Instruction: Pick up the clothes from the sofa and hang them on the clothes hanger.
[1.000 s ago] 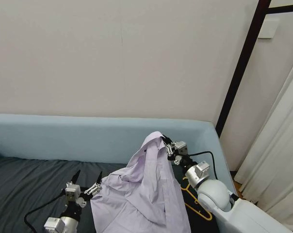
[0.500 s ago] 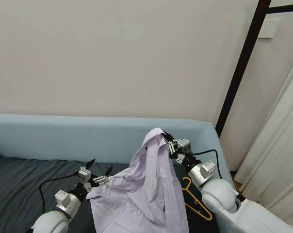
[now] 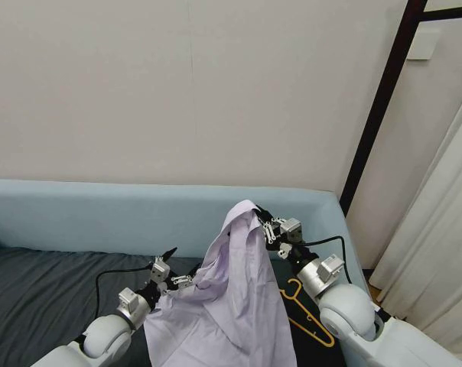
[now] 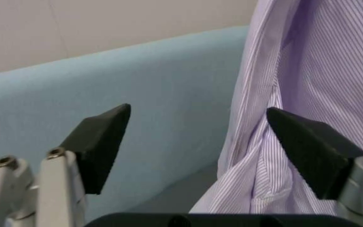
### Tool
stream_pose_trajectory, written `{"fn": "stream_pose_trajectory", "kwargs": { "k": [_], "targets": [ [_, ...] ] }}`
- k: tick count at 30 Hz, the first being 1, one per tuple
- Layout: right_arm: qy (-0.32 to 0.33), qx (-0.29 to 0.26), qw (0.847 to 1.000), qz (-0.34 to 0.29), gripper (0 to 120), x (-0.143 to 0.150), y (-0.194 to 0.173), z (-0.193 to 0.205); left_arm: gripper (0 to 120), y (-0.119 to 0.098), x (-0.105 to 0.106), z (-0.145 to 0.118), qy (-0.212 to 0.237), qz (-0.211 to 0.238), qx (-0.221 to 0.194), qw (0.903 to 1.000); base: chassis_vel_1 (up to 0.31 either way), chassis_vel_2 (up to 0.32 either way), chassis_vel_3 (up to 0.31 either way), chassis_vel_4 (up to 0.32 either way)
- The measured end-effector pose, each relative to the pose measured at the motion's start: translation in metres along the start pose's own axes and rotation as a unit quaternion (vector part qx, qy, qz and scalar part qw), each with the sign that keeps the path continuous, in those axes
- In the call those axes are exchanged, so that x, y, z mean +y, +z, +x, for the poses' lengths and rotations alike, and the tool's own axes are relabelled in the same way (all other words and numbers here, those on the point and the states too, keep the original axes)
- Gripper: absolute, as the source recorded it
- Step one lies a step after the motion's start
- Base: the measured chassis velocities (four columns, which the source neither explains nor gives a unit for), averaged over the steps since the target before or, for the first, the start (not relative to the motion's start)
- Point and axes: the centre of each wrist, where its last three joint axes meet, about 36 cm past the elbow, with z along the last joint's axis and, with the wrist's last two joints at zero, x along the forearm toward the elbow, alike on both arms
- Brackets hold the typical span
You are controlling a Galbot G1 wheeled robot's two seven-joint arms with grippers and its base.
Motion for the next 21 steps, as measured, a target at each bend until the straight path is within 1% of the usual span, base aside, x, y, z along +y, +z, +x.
{"fn": "stream_pose_trajectory", "kwargs": {
  "k": [1, 2, 3, 6, 7, 11, 12, 13, 15, 18, 21],
  "targets": [
    [0.001, 0.0, 1.0, 0.0, 0, 0.0, 0.0, 0.0, 80, 0.001, -0.001, -0.002, 0.002, -0.001, 0.001, 1.0, 0.0, 0.0, 0.0, 0.0],
    [0.001, 0.0, 1.0, 0.0, 0, 0.0, 0.0, 0.0, 80, 0.001, -0.001, -0.002, 0.002, -0.001, 0.001, 1.0, 0.0, 0.0, 0.0, 0.0],
    [0.001, 0.0, 1.0, -0.001, 0, 0.0, 0.0, 0.0, 73, 0.002, -0.003, -0.004, 0.005, -0.001, 0.002, 1.0, 0.0, 0.0, 0.0, 0.0],
    [0.004, 0.001, 1.0, -0.004, 0, 0.0, -0.001, 0.003, 59, 0.009, -0.007, -0.012, 0.01, -0.005, 0.005, 0.9999, 0.0, 0.0, 0.0, 0.0],
    [0.004, 0.001, 1.0, -0.004, 0, 0.0, -0.001, 0.003, 59, 0.009, -0.007, -0.012, 0.01, -0.005, 0.005, 0.9999, 0.0, 0.0, 0.0, 0.0],
    [0.004, 0.002, 1.0, -0.007, 0, 0.0, -0.003, 0.006, 41, 0.014, -0.012, -0.018, 0.019, -0.007, 0.011, 0.9997, 0.0, 0.0, 0.0, 0.0],
    [0.004, 0.001, 1.0, -0.007, 0, 0.0, -0.004, 0.006, 38, 0.015, -0.013, -0.019, 0.021, -0.007, 0.012, 0.9997, 0.0, 0.0, 0.0, 0.0],
    [0.004, 0.001, 1.0, -0.007, 0, 0.0, -0.004, 0.006, 38, 0.015, -0.013, -0.019, 0.021, -0.007, 0.012, 0.9997, 0.0, 0.0, 0.0, 0.0],
    [0.003, 0.002, 1.0, -0.01, 0, 0.0, -0.006, 0.006, 28, 0.018, -0.017, -0.022, 0.027, -0.007, 0.016, 0.9995, 0.0, 0.0, 0.0, 0.0],
    [0.003, 0.001, 1.0, -0.011, 0, 0.0, -0.007, 0.006, 31, 0.021, -0.02, -0.026, 0.032, -0.008, 0.02, 0.9993, 0.0, 0.0, 0.0, 0.0],
    [0.002, 0.0, 1.0, -0.013, 0, 0.001, -0.008, 0.006, 40, 0.024, -0.024, -0.032, 0.036, -0.006, 0.023, 0.9991, 0.0, 0.0, 0.0, 0.0]
  ]
}}
